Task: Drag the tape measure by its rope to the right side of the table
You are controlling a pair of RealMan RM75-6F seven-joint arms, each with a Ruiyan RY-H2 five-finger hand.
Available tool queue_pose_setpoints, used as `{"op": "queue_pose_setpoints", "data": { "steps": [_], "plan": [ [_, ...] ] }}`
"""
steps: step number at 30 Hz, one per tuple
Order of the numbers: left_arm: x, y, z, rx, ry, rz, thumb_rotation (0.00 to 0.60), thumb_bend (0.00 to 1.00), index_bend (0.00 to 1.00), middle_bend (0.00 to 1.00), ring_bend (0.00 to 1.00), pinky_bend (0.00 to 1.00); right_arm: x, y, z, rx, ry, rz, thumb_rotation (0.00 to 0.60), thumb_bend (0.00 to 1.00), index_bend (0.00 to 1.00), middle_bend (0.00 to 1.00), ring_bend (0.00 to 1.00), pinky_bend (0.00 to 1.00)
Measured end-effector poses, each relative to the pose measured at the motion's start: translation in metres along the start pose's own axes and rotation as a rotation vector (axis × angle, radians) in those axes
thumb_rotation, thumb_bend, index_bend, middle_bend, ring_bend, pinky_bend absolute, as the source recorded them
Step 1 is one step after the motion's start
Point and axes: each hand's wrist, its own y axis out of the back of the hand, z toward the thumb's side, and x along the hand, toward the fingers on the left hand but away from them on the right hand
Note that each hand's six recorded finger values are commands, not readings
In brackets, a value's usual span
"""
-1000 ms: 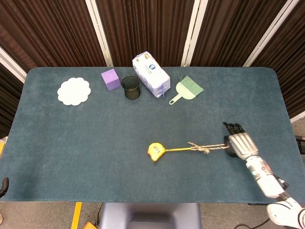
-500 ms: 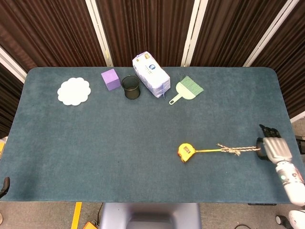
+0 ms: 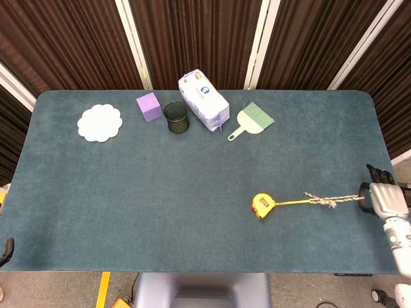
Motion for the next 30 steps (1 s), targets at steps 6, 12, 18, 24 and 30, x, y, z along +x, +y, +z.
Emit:
{"op": "queue_pose_setpoints", "data": {
  "steps": [6, 12, 18, 24, 30],
  "plan": [
    [0.0, 0.0, 0.0, 0.002, -0.002, -0.002, 0.6, 0.47, 0.04, 0.0, 0.0, 0.11, -0.001, 0.002, 0.014, -0.025, 0.04, 0.01, 0.6, 0.28, 0.2, 0.06, 0.04, 0.0],
    [0.0, 0.001, -0.001, -0.001, 0.0, 0.002, 0.6, 0.47, 0.04, 0.0, 0.0, 0.11, 0.004, 0.014, 0.061, -0.066, 0.151, 0.007, 0.6, 0.15, 0.02, 0.01, 0.01, 0.0],
    [0.0, 0.0, 0.0, 0.0, -0.003, 0.0, 0.6, 0.47, 0.04, 0.0, 0.0, 0.11, 0.022, 0.028, 0.098, -0.092, 0.231, -0.01, 0.6, 0.12, 0.0, 0.0, 0.0, 0.0],
    [0.0, 0.0, -0.001, 0.002, 0.002, 0.001, 0.6, 0.47, 0.04, 0.0, 0.0, 0.11, 0.048, 0.043, 0.112, -0.145, 0.273, -0.125, 0.6, 0.11, 0.03, 0.0, 0.0, 0.0],
    [0.001, 0.0, -0.003, -0.001, 0.008, -0.003, 0.6, 0.47, 0.04, 0.0, 0.0, 0.11, 0.094, 0.047, 0.093, -0.17, 0.223, -0.235, 0.6, 0.11, 0.15, 0.0, 0.0, 0.0]
  ]
}}
